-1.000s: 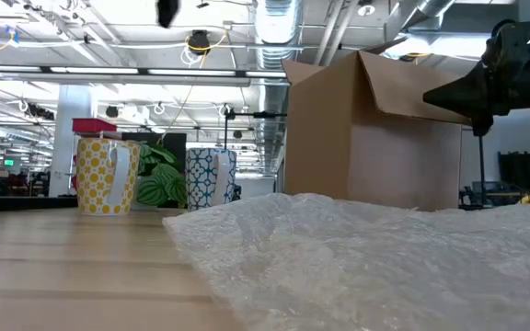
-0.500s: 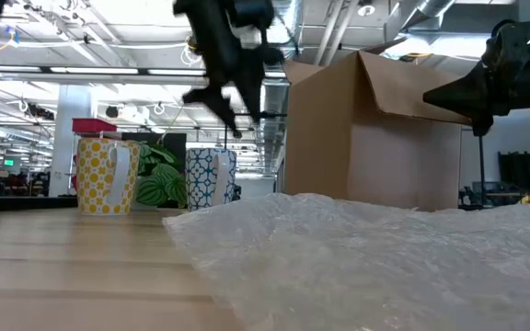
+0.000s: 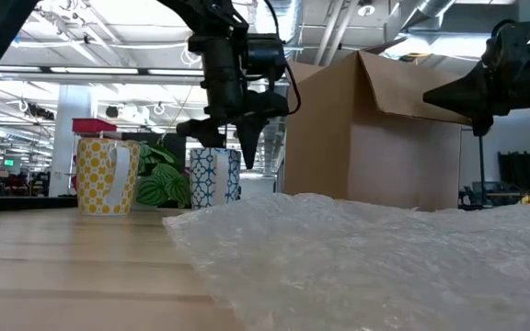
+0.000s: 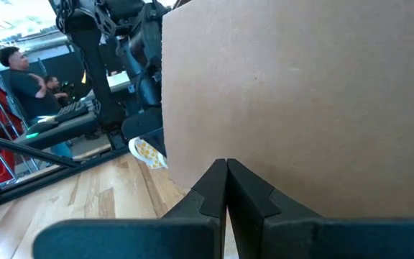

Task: Wrap mug
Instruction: Wrap the blue mug with bubble wrap

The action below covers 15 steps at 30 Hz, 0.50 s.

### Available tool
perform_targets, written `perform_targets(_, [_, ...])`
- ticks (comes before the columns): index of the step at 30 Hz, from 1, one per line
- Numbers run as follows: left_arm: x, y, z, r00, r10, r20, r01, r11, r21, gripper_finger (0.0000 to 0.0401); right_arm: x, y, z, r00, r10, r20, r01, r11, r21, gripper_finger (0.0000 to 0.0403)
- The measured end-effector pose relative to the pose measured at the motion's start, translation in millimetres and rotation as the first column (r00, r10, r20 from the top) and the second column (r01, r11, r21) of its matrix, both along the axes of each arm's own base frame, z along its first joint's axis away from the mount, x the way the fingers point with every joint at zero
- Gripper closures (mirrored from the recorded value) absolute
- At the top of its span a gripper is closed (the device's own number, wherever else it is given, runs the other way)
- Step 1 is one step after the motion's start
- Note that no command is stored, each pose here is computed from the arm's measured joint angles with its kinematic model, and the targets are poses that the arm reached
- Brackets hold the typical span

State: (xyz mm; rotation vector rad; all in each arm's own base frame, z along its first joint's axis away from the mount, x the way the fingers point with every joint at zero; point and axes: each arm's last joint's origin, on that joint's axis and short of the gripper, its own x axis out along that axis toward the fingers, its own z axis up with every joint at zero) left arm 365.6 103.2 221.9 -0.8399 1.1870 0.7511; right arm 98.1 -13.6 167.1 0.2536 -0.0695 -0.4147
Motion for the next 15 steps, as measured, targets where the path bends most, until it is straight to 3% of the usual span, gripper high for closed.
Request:
perform_targets(3, [0, -1, 0, 1.000, -0.027, -0.002, 0.027, 1.000, 0.005, 0.0250, 0, 0, 0, 1.000, 0.000, 0.000, 0.000, 1.000, 0.000, 0.0403])
perform_targets(8, [3, -7, 0, 0.994, -0.112, 0.002, 0.112, 0.994, 0.021, 0.0374, 0, 0, 0, 1.000, 0.000, 0.000, 0.000, 1.000, 0.000, 0.0403])
perform_targets(15, [7, -30, 23, 0.978, -0.206, 0.029, 0.205, 0.978, 0.038, 0.0396, 0, 0, 0, 1.000, 0.000, 0.000, 0.000, 1.000, 0.000, 0.0403])
